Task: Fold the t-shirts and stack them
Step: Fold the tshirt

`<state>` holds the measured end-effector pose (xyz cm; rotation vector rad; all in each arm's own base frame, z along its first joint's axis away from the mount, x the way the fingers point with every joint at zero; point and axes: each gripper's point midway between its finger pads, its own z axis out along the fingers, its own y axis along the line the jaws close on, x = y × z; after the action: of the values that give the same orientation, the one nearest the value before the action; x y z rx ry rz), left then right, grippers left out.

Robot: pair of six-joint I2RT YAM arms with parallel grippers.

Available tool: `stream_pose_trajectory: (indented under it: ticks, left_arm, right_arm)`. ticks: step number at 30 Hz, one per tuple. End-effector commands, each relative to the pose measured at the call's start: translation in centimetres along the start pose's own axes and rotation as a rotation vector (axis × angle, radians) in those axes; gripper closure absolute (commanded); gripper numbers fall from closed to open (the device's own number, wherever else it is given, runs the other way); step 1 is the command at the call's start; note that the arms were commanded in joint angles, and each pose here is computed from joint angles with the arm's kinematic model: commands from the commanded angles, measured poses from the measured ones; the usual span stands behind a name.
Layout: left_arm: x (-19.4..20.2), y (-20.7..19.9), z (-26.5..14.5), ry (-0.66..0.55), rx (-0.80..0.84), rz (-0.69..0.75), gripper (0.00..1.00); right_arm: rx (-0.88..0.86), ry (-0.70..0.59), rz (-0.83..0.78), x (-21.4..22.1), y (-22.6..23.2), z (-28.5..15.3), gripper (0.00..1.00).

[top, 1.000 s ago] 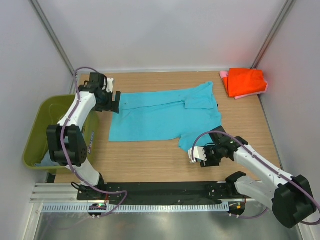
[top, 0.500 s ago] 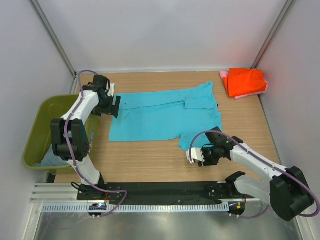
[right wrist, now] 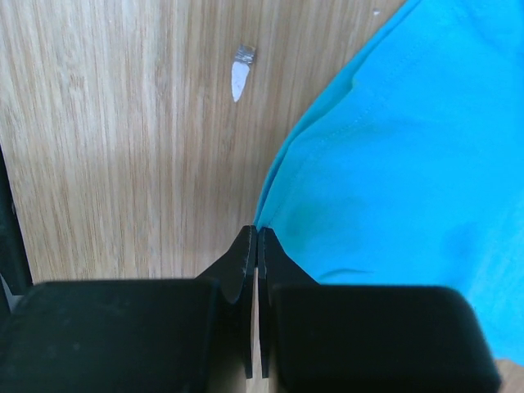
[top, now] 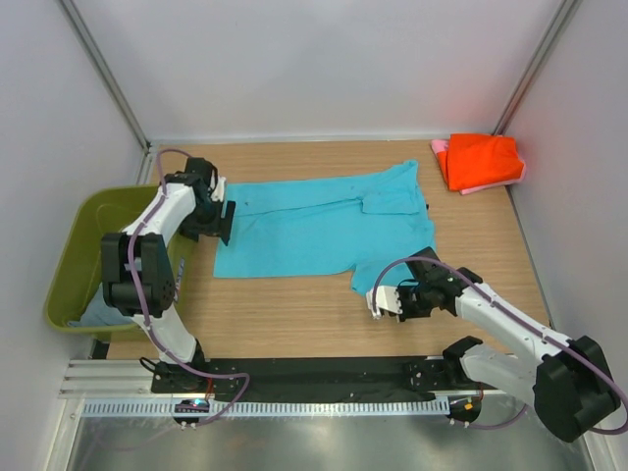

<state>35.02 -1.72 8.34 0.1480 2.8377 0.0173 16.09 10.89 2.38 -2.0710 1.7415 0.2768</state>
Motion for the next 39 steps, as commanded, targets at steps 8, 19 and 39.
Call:
stream_pose_trajectory:
  ticks: [8, 19, 39]
  left_arm:
    - [4.6, -0.3, -0.1, 0.134, 0.009, -0.011, 0.31]
    - [6.1, -1.4, 1.2, 0.222, 0.07, -0.016, 0.41]
    - [9.7, -1.9, 4.1, 0.379, 0.093, -0.014, 0.66]
  right_arm:
    - [0.083, -0.002, 0.046, -0.6, -1.0, -1.7, 0.99]
    - [0.097, 0.007, 0.055, -0.4, -1.4, -1.5, 0.99]
    - [0.092, 0.015, 0.096, -0.2, -1.7, -0.7, 0.99]
